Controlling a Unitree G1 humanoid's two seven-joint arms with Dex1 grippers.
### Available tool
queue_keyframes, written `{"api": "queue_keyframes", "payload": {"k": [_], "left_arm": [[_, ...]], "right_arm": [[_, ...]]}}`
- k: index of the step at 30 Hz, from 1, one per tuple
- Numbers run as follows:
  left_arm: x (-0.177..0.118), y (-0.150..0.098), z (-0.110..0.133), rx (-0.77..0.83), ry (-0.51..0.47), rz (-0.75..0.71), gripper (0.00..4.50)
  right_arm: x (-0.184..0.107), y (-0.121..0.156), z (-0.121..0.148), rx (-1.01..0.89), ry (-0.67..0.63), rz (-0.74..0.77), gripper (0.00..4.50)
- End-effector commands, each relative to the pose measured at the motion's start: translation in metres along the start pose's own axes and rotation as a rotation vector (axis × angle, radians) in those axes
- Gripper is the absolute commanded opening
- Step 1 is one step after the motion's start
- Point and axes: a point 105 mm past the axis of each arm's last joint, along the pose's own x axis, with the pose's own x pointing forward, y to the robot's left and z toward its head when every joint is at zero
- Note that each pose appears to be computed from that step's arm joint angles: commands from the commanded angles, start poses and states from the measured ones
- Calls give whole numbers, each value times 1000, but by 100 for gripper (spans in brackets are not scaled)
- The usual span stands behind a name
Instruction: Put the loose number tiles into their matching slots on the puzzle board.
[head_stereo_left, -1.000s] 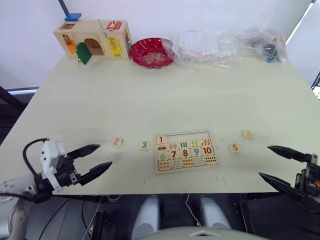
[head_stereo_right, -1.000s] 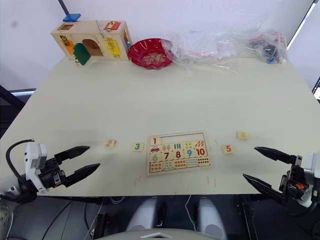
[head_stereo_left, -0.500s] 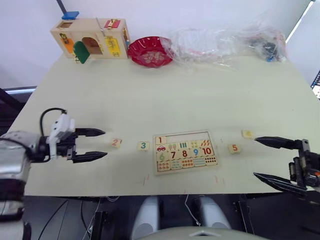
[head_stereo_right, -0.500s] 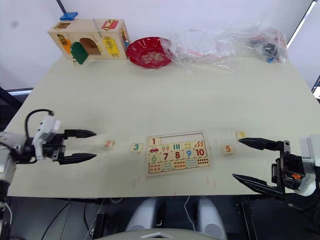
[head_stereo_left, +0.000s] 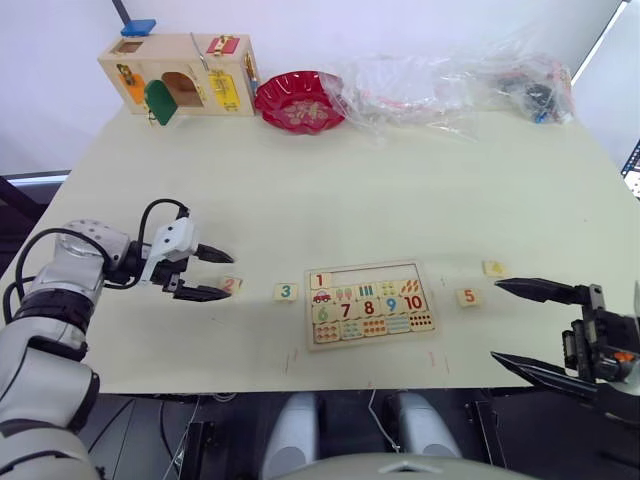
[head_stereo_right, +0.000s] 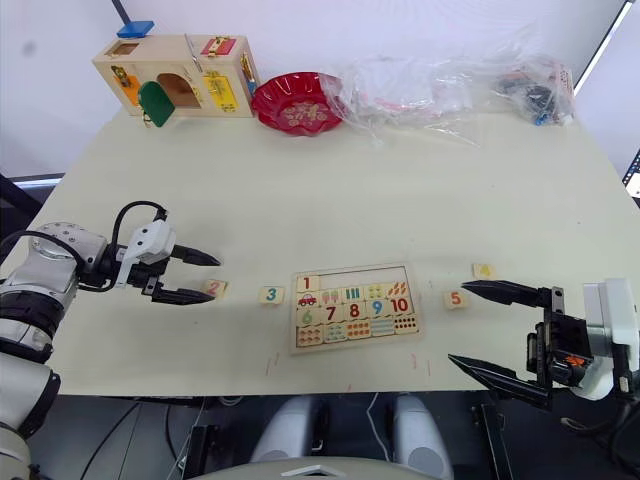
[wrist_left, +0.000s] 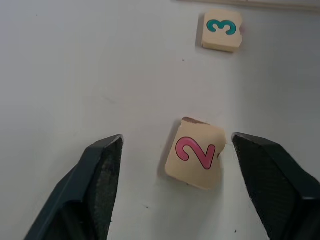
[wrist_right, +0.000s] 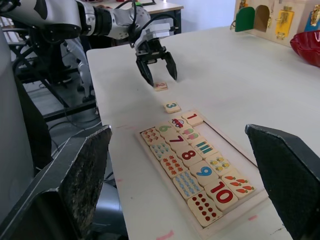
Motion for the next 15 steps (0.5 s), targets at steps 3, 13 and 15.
{"api": "queue_keyframes", "payload": {"k": [3,13,15], "left_arm": [[-8,-1,3,34,19,-26,357],[-11,0,-5,54,76,-22,302],[-12,0,-6,57,77,-18,243]], "right_arm": [[4,7,5,-46,-17,3,450],[1,5,6,-57,-21,-15,450],[0,5,6,-58,-19,-23,450]]}}
